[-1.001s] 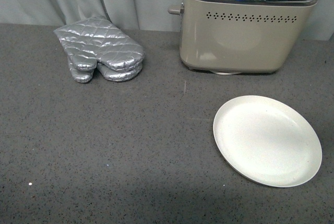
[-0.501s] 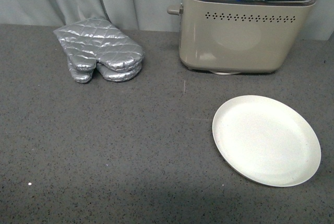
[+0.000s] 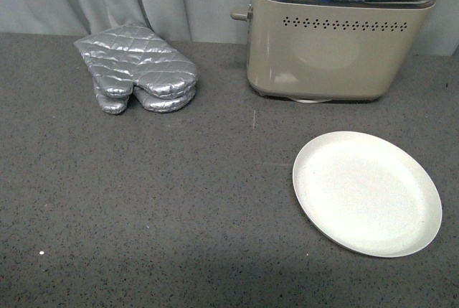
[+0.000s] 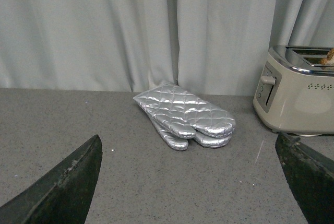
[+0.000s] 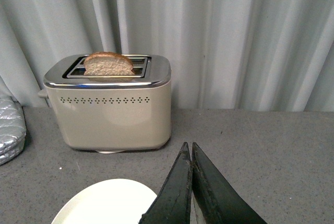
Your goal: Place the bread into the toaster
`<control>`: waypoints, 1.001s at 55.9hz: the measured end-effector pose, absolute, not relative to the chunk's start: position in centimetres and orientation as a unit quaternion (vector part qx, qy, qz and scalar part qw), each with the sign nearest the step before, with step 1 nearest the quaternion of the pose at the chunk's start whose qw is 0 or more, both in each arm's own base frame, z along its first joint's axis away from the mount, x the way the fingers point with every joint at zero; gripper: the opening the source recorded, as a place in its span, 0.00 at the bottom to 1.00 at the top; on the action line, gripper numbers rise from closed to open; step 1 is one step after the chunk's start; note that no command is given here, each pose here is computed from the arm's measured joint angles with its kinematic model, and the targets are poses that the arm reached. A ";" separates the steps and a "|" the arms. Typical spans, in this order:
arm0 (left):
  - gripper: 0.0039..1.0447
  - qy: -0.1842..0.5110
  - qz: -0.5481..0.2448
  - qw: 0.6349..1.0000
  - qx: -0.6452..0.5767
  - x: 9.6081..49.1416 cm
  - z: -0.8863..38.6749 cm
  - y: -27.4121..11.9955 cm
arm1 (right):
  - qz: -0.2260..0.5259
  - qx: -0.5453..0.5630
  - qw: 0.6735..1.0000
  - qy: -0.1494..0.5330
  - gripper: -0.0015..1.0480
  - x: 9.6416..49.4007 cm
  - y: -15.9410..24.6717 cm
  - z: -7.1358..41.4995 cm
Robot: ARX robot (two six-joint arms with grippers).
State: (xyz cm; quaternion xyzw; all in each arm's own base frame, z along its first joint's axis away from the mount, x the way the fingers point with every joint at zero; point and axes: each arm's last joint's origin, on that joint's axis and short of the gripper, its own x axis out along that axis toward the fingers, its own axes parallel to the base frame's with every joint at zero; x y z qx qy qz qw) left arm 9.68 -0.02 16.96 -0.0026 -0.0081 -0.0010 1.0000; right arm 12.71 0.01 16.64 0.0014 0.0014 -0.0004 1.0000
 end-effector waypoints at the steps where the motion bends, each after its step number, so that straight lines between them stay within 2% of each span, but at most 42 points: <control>1: 0.94 -0.008 -0.001 1.000 -0.003 9.7 17.0 0.0 | 0.000 0.001 1.000 0.000 0.01 12.6 0.0 16.7; 38: 0.94 -0.008 -0.001 1.000 -0.003 9.7 17.0 0.0 | 0.000 0.001 1.000 -0.004 0.01 10.8 0.0 16.8; 44: 0.94 -0.008 -0.001 1.000 -0.003 9.7 17.0 0.0 | 0.000 0.001 1.000 0.014 0.01 10.1 0.0 16.3; 50: 0.94 -0.008 -0.001 1.000 -0.003 9.7 17.0 0.0 | 0.000 0.001 1.000 -0.003 0.01 9.8 0.0 16.5; 56: 0.94 -0.008 -0.001 1.000 -0.003 9.7 17.0 0.0 | 0.000 0.000 1.000 -0.001 0.17 9.8 0.0 16.5</control>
